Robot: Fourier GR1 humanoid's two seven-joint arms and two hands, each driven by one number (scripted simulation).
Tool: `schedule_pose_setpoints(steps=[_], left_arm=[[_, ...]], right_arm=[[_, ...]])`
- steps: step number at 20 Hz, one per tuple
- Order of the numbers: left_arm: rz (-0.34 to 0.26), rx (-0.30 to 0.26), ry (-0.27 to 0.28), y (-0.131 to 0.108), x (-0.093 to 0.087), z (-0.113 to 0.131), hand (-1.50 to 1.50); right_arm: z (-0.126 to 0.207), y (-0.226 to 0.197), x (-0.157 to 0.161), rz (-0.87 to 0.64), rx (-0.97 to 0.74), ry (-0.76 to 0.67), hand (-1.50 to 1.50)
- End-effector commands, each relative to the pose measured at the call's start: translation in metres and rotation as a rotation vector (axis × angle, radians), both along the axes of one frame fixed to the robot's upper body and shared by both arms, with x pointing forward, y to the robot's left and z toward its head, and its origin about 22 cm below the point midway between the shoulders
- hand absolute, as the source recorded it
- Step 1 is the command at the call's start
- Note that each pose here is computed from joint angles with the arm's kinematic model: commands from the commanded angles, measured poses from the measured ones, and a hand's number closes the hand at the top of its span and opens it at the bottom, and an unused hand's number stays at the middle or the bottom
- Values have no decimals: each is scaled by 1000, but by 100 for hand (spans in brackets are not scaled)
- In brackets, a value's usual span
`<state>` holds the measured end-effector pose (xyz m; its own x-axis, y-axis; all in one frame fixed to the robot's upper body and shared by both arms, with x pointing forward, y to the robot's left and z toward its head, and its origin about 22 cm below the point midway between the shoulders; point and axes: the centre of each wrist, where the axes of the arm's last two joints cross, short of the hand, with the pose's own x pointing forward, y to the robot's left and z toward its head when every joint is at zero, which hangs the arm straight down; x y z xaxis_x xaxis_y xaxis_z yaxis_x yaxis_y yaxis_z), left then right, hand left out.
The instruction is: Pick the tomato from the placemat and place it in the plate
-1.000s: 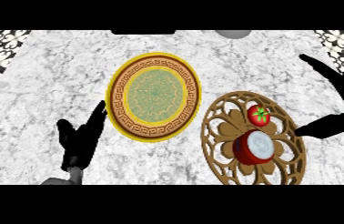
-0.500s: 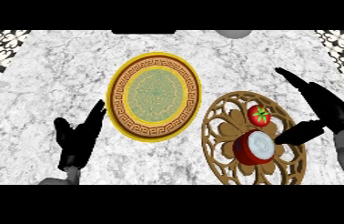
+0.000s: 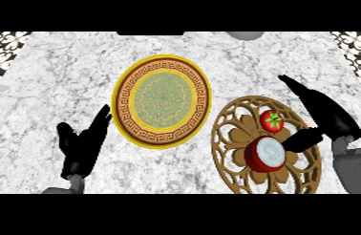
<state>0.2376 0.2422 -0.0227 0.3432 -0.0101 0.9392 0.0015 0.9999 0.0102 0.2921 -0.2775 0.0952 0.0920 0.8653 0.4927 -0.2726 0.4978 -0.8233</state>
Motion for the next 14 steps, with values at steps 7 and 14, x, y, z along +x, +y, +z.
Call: schedule_pose_setpoints(steps=[7, 14], left_arm=[[-13, 0, 29, -16, 5, -6, 0], [-5, 14, 35, -10, -9, -3, 0]], right_arm=[[-31, 16, 9, -32, -99, 40, -150], [-56, 0, 11, -11, -86, 78, -150]])
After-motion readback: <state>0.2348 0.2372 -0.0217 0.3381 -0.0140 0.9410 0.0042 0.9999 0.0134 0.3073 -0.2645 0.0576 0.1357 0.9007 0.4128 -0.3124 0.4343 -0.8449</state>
